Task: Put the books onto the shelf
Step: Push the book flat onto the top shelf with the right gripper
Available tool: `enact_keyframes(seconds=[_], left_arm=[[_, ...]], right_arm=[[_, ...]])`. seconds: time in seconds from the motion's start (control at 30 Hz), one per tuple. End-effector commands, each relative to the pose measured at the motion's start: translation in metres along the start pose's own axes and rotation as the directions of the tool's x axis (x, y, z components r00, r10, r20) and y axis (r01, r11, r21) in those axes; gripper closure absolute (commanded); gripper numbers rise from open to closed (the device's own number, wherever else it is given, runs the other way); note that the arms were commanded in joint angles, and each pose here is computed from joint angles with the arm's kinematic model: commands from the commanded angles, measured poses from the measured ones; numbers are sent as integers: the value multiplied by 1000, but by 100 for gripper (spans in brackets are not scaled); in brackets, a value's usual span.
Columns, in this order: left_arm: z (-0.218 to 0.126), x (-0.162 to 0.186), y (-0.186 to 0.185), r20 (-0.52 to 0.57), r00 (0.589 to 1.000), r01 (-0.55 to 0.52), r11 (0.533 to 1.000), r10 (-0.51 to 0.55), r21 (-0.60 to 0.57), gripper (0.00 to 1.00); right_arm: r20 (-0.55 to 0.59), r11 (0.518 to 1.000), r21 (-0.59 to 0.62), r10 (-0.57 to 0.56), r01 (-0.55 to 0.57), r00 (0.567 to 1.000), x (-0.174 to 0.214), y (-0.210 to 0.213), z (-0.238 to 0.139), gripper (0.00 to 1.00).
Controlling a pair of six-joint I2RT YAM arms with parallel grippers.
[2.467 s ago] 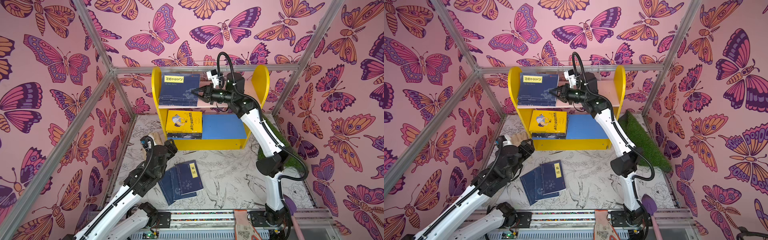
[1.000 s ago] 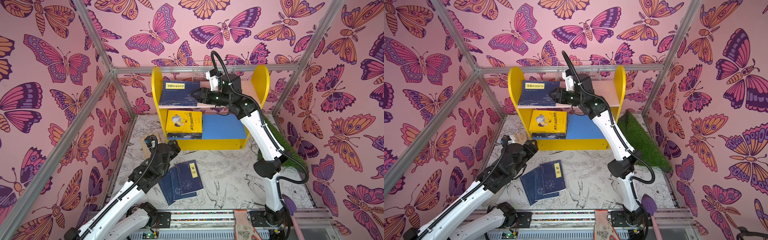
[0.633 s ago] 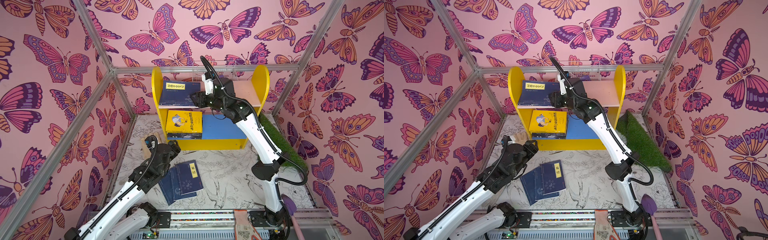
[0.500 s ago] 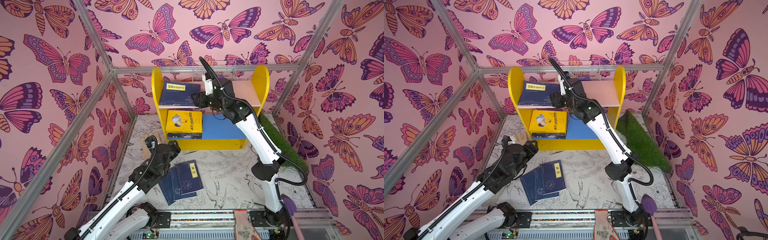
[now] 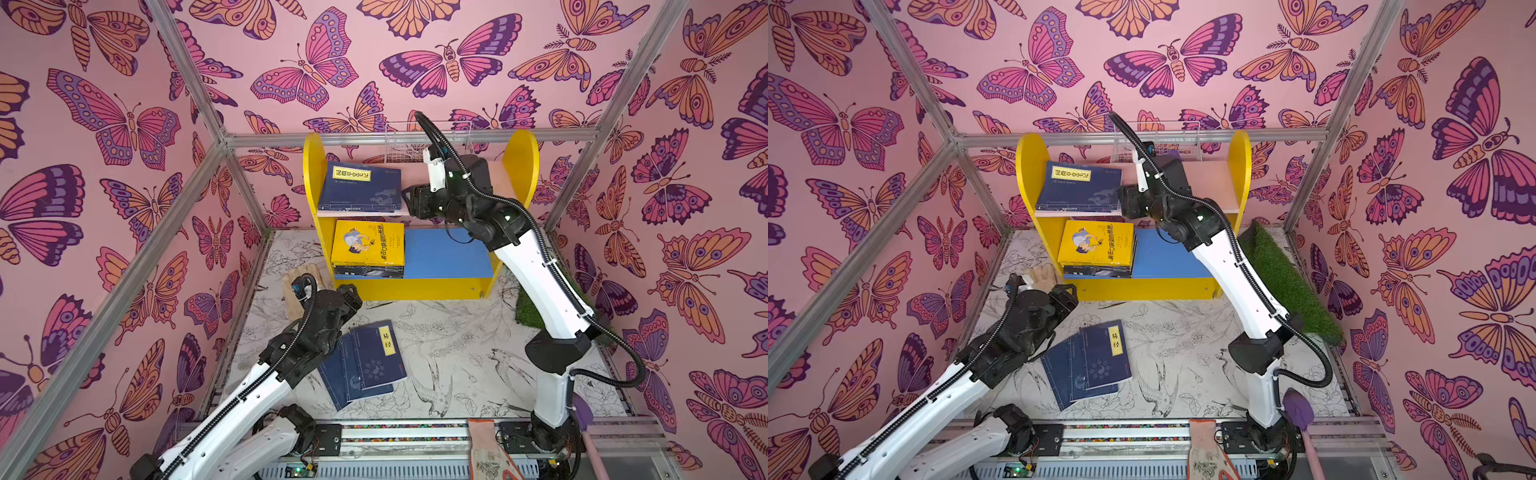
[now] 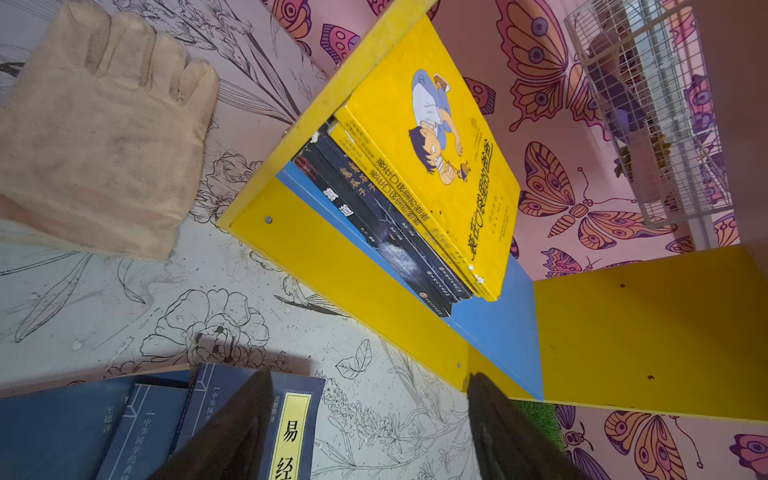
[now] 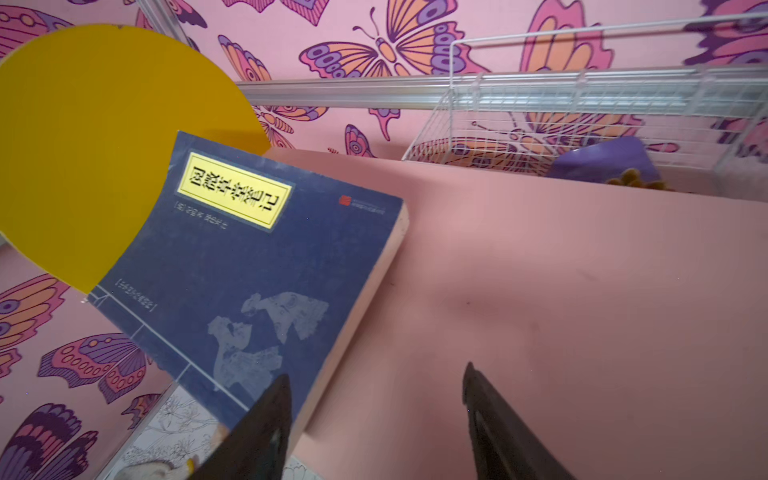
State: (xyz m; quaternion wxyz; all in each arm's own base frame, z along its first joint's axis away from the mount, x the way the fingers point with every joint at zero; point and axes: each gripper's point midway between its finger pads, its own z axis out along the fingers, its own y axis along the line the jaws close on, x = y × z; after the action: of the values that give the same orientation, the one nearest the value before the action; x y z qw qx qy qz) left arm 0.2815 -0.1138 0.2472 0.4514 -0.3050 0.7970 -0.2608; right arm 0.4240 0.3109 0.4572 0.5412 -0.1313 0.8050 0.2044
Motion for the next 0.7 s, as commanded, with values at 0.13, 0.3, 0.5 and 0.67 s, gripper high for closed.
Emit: enact_keyframes(seconds=[0.13,0.3,0.5,0.67], left_arm=[[-1,0,5,4,1000,5,1000,-5,-4,24],[-2,2,5,-3,1000,8,1000,-8,2,24],[-2,5,11,-6,1000,16,1000,-16,-7,24],[0,7,15,-11,1000,14,1000,-14,-15,24]], right_arm=[[-132,986,117,-104,120,986,30,-27,13,34],[-143,985,97,-124,139,982,39,-22,31,35],[-139,991,14,-132,135,982,48,3,50,36],[-131,992,-24,-123,121,984,53,20,62,36]])
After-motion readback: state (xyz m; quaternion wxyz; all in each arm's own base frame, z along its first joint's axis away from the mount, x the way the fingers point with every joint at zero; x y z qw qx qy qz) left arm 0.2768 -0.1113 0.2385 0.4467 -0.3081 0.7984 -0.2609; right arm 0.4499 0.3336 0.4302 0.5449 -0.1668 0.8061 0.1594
